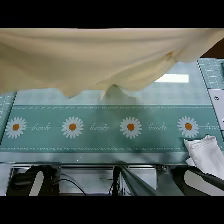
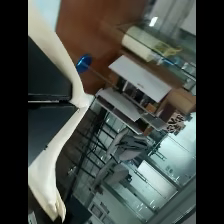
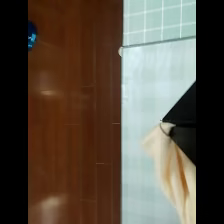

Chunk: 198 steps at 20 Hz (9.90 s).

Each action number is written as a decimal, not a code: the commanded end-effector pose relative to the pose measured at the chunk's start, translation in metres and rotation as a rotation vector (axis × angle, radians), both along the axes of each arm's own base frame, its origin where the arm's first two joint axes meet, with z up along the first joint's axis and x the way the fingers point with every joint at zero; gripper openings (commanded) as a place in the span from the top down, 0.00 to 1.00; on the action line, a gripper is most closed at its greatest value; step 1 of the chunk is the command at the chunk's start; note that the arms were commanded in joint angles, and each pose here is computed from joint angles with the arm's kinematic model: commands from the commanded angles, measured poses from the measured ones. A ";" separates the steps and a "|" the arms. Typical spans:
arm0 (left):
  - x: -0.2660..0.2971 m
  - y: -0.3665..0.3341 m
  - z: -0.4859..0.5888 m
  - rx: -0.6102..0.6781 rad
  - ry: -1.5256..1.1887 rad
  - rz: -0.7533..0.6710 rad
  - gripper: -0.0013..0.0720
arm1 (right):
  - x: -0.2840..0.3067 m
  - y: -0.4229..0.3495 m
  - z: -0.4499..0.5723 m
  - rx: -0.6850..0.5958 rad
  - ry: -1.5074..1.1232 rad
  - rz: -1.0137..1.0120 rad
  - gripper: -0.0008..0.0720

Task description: Fold the shirts.

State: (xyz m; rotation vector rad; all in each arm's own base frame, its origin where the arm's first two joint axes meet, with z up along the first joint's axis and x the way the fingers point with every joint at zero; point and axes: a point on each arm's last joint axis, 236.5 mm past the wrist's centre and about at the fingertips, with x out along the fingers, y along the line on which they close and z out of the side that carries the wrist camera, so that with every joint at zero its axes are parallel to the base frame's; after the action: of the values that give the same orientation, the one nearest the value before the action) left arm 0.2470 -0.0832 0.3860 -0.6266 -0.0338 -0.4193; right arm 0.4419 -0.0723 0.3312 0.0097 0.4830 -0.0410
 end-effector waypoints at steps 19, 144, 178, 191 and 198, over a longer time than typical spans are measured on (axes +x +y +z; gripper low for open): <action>-0.058 0.032 -0.061 0.424 0.438 0.132 0.94 | -0.106 0.032 0.067 -0.149 -0.080 -0.038 0.96; -0.033 0.001 0.189 0.139 -0.546 -0.132 0.94 | -0.169 0.120 0.216 0.125 -0.612 0.204 0.96; 0.126 0.123 -0.199 0.346 0.590 0.156 0.94 | 0.100 0.109 -0.149 -0.244 0.272 0.167 0.96; 0.286 0.045 -0.275 0.611 0.413 0.130 0.94 | 0.173 0.053 -0.179 -0.099 0.112 0.019 0.96; 0.321 0.057 -0.315 0.617 0.420 0.220 0.94 | 0.186 0.023 -0.272 -0.003 0.258 0.034 0.96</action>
State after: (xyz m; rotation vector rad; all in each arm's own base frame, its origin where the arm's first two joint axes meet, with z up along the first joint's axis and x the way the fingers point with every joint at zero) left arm 0.5538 -0.0268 0.0864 -0.1014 0.4207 -0.0900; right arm 0.6231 -0.0495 0.0923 -0.0215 0.6928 -0.0512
